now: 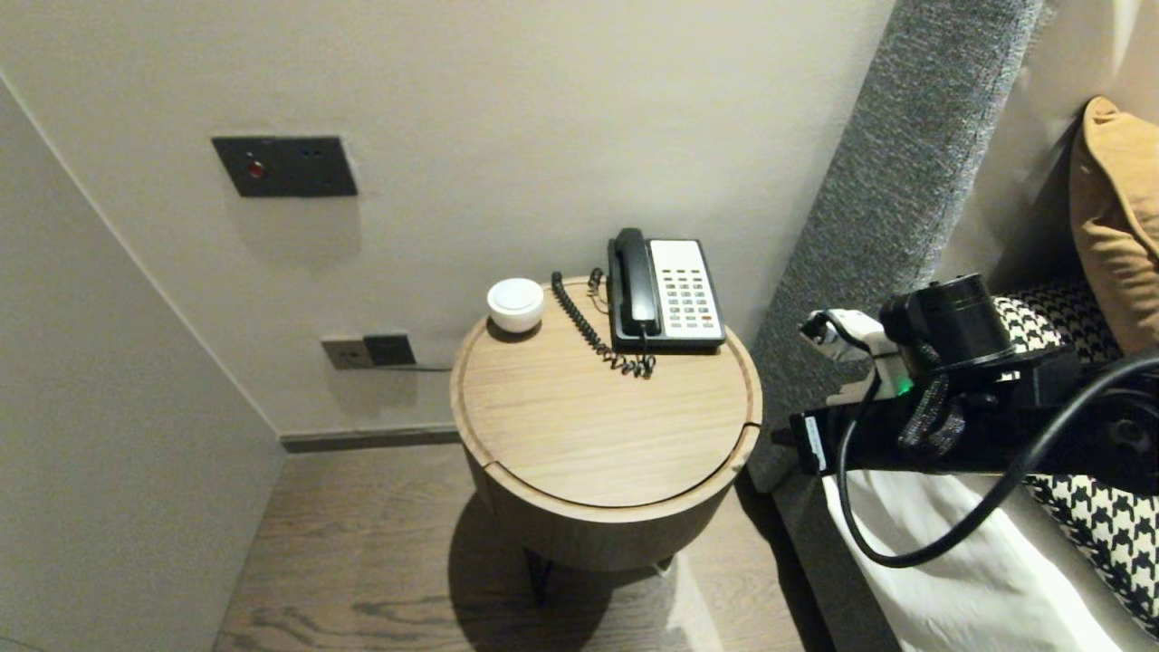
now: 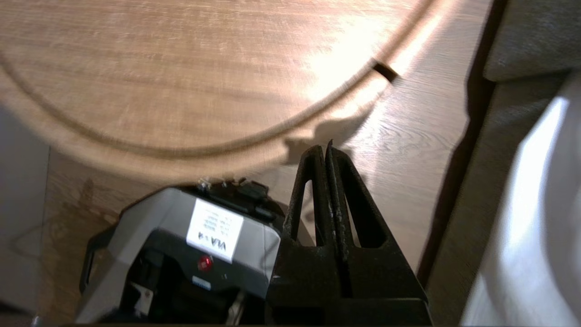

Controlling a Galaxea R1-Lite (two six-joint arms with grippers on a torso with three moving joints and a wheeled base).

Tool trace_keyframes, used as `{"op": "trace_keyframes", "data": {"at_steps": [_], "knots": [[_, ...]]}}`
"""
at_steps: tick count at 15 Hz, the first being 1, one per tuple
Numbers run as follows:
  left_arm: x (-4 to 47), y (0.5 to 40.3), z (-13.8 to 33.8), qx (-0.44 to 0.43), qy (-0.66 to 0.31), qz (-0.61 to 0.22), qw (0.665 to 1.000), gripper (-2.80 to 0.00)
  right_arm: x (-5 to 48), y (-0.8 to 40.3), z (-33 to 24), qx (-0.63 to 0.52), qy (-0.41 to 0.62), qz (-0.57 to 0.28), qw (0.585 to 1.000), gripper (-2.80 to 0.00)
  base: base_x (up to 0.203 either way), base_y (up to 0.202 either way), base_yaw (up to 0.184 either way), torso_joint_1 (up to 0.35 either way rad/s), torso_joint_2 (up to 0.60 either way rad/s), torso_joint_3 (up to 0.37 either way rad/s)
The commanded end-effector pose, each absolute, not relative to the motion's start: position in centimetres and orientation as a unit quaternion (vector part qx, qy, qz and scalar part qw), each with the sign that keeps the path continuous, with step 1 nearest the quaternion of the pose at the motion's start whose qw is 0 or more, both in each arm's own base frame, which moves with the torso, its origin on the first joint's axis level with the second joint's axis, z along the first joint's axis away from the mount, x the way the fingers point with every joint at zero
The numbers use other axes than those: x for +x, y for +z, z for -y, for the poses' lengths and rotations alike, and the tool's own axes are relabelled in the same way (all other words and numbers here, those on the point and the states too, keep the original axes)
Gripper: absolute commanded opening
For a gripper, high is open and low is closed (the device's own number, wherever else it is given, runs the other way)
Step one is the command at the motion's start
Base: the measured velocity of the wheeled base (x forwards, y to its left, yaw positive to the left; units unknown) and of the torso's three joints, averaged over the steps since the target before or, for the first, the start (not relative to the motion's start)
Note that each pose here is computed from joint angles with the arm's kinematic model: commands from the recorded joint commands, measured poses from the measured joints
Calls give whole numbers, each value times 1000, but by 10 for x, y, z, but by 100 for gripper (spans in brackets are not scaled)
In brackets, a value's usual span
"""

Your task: Open the nightstand drawer

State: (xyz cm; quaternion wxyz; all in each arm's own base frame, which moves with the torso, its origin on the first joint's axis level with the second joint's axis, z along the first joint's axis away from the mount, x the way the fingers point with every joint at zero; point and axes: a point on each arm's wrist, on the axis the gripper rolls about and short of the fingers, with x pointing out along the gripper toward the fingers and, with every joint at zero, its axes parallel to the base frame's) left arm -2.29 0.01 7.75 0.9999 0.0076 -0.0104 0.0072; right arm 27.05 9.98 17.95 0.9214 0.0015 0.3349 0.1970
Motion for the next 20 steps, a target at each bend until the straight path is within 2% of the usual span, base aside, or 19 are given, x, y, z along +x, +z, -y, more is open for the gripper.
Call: {"op": "trace_keyframes", "data": {"at_steps": [1, 20], "knots": [[-23, 78, 0, 8, 8, 10, 1000, -280, 287, 158, -112, 1, 201, -358, 912, -280, 0, 0, 0, 0, 0, 0], [-23, 78, 0, 8, 8, 10, 1000, -280, 296, 143, -118, 3, 210, -370, 905, -280, 0, 0, 0, 0, 0, 0]]}}
